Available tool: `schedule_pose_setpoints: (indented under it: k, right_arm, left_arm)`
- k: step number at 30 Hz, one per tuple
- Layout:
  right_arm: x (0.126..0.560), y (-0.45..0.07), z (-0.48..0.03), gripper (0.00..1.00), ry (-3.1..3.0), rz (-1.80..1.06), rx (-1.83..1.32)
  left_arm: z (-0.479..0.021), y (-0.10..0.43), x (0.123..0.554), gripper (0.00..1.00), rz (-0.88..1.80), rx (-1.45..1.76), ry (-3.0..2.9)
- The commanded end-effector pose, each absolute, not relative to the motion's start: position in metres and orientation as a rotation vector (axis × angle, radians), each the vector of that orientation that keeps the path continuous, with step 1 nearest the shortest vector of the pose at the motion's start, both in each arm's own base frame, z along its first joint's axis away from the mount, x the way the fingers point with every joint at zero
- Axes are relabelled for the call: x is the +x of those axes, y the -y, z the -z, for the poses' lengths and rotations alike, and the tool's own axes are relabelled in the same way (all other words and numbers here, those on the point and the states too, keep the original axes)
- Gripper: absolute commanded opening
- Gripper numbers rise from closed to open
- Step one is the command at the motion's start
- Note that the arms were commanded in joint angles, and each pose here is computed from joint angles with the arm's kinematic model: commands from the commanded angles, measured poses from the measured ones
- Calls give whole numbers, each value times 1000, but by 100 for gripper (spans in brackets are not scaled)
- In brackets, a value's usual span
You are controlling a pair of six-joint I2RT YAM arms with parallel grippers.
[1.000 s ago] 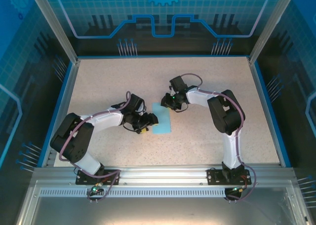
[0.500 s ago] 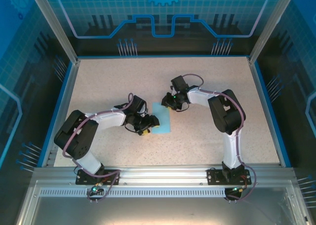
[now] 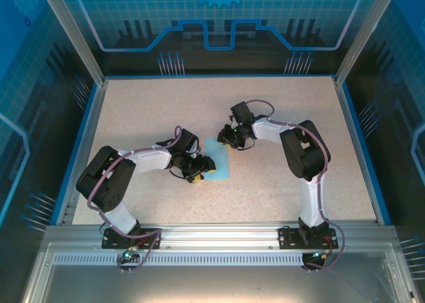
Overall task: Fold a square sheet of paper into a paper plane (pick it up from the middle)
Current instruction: Fold the triangle a second time at the center of the table.
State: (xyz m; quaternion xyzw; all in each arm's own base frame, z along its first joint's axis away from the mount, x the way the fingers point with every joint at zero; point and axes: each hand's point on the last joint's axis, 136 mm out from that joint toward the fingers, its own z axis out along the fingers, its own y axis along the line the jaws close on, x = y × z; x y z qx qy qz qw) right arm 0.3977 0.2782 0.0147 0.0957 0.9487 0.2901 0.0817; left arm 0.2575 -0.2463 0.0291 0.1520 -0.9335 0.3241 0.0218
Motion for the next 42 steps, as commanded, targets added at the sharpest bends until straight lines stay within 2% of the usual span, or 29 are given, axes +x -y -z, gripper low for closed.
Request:
schedule_pose_setpoints:
  k: [1,15,24,30,42]
  right_arm:
    - [374,-241,38,28,-2993,-663,440]
    - [375,-242,37,28,-2985,-696,443]
    - [374,-244,37,27,-2987,-707,439]
    - [374,-244,38,27,-2988,-708,441]
    - [373,-244,38,27,-2992,-710,436]
  left_arm:
    - [-35,258,259,62,-1058,435,2862]
    - [-34,266,268,51,-1249,506,2847]
    - [-35,272,268,51,-1424,405,2856]
    - [-38,267,274,50,-1417,407,2912]
    - [-50,256,298,40,-1456,435,2965]
